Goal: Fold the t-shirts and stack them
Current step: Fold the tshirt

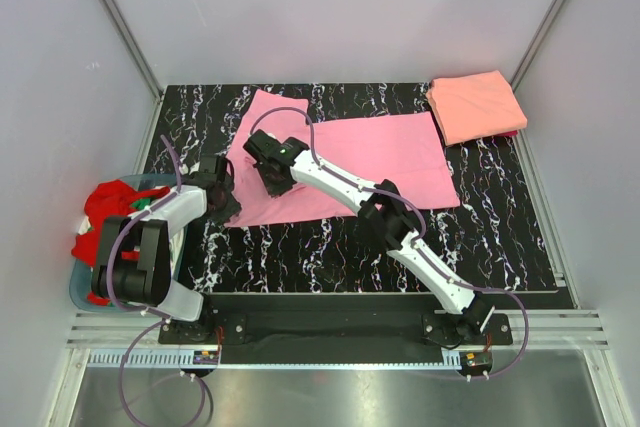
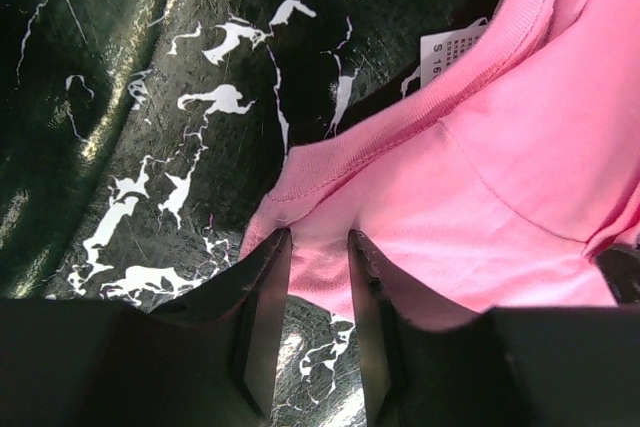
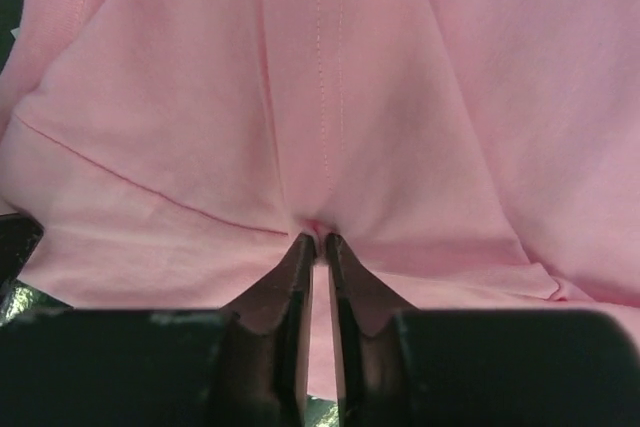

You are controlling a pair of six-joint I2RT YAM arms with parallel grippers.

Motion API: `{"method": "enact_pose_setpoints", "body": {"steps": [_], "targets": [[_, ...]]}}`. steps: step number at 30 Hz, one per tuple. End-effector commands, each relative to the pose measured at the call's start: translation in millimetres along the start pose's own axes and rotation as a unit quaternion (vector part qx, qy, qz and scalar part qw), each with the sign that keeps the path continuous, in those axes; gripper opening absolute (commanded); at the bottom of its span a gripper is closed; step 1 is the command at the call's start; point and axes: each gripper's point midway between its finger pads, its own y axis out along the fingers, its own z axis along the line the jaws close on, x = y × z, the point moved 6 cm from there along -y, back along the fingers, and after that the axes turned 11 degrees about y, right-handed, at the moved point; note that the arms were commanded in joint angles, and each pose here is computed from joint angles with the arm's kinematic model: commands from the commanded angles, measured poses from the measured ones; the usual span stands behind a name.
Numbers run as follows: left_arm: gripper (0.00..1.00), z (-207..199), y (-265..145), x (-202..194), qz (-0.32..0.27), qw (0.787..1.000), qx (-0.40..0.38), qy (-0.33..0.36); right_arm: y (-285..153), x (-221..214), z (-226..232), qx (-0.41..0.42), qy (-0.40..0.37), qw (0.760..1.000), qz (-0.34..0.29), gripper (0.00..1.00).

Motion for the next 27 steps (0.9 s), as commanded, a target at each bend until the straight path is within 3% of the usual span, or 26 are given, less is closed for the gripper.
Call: {"method": "enact_pose_setpoints", "body": {"steps": [1, 5, 19, 21, 22, 23, 25, 26, 27], "targets": [[0.35, 12.2, 8.6, -16.5, 0.026, 0.999, 0.024, -0.006, -7.0, 12.7, 2.1, -0.008, -0.009, 0.999, -0.038, 0.17], [0.31, 12.6, 8.6, -16.9, 0.026, 0.999, 0.027, -0.006, -13.7, 21.7, -3.3, -0.022, -0.017, 0.998, -0.057, 0.01], [0.27, 14.7, 7.7, -20.3, 0.030, 0.999, 0.030, -0.009, -27.2, 106.3, -64.6, -0.026, 0.006, 0.985, -0.170, 0.02], [0.27, 14.9, 7.6, -20.6, 0.031, 0.999, 0.031, -0.009, -25.7, 117.9, -70.1, -0.023, 0.011, 0.981, -0.192, 0.14], [0.27, 15.0, 7.9, -20.8, 0.032, 0.999, 0.031, -0.009, -22.4, 121.9, -74.6, -0.025, 0.013, 0.980, -0.198, 0.28], [0.27, 15.8, 8.1, -22.1, 0.034, 0.999, 0.032, -0.008, -22.8, 128.8, -81.2, -0.026, 0.014, 0.978, -0.207, 0.61], [0.27, 15.9, 7.8, -22.1, 0.034, 0.999, 0.033, -0.007, -24.2, 141.8, -84.7, -0.023, 0.017, 0.972, -0.232, 0.73], [0.27, 15.9, 7.6, -21.7, 0.033, 0.999, 0.033, -0.008, -25.7, 148.5, -90.0, -0.025, 0.017, 0.970, -0.242, 0.86], [0.27, 16.7, 8.1, -23.2, 0.036, 0.999, 0.035, -0.007, -27.1, 153.1, -93.6, -0.029, 0.017, 0.968, -0.250, 0.93]]}}
